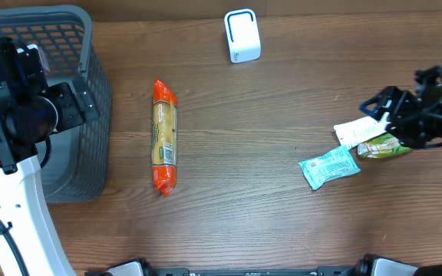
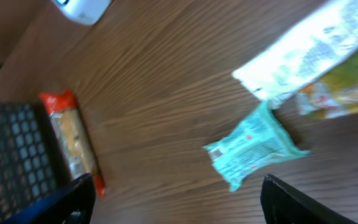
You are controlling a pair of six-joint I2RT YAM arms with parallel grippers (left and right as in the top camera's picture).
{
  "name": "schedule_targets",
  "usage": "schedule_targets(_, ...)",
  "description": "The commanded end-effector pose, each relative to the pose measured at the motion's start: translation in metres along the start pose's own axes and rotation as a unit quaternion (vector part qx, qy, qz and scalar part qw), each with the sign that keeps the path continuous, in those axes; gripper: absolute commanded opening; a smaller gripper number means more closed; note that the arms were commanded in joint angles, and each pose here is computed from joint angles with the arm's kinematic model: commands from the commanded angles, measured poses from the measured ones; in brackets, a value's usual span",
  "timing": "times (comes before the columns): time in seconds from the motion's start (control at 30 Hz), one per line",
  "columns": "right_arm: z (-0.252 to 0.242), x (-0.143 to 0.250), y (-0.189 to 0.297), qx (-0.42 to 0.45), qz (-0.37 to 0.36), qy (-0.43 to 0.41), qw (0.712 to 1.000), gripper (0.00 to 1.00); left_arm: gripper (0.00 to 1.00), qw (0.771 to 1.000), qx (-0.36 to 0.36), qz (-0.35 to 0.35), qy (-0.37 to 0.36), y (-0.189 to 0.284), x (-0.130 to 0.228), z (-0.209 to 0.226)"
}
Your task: Scan the item barcode
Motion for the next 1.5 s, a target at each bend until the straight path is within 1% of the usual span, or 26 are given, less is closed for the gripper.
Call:
schedule_targets(0.0,0.031,0.003,-0.001,-0.049,0.003,0.051,0.997,0.86,1.00,1.000,0.002,0.001,0.003,-0.002,-0.001,-0.001)
schedule_targets(0.13,0.062,0.010,-0.022,-0.058,0.021,0.116,0.991,0.86,1.00,1.000,0.002,0.001,0.003,-0.002,-0.001,-0.001)
schedule_targets(0.23,0.087,0.019,-0.045,-0.065,0.045,0.159,0.984,0.86,1.00,1.000,0.002,0.001,0.003,-0.002,-0.001,-0.001)
schedule_targets(0.57,0.135,0.047,-0.129,-0.088,0.144,0.224,0.960,0.85,1.00,1.000,0.002,0.001,0.003,-0.002,-0.001,-0.001)
schedule_targets(0.73,0.140,0.055,-0.165,-0.083,0.176,0.216,0.957,0.84,1.00,1.000,0.002,0.001,0.003,-0.002,-0.001,-0.001)
schedule_targets(0.9,0.138,0.057,-0.191,-0.077,0.194,0.213,0.955,0.84,1.00,1.000,0.002,0.001,0.003,-0.002,-0.001,-0.001)
schedule_targets(1.23,0.136,0.067,-0.215,-0.061,0.218,0.218,0.949,0.84,1.00,1.000,0.002,0.001,0.003,-0.002,-0.001,-0.001)
schedule_targets(1.47,0.139,0.070,-0.219,-0.046,0.210,0.234,0.948,0.85,1.00,1.000,0.002,0.001,0.003,-0.002,-0.001,-0.001)
Point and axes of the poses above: each gripper's point midway between its finger pads, its own y axis back along the fingers, its own z axis along the line the jaws close on, x = y × z, the point moved 9 cm from there along y, back along the fingers, and after that the axes turned 9 degrees about y, right-handed, at the moved point
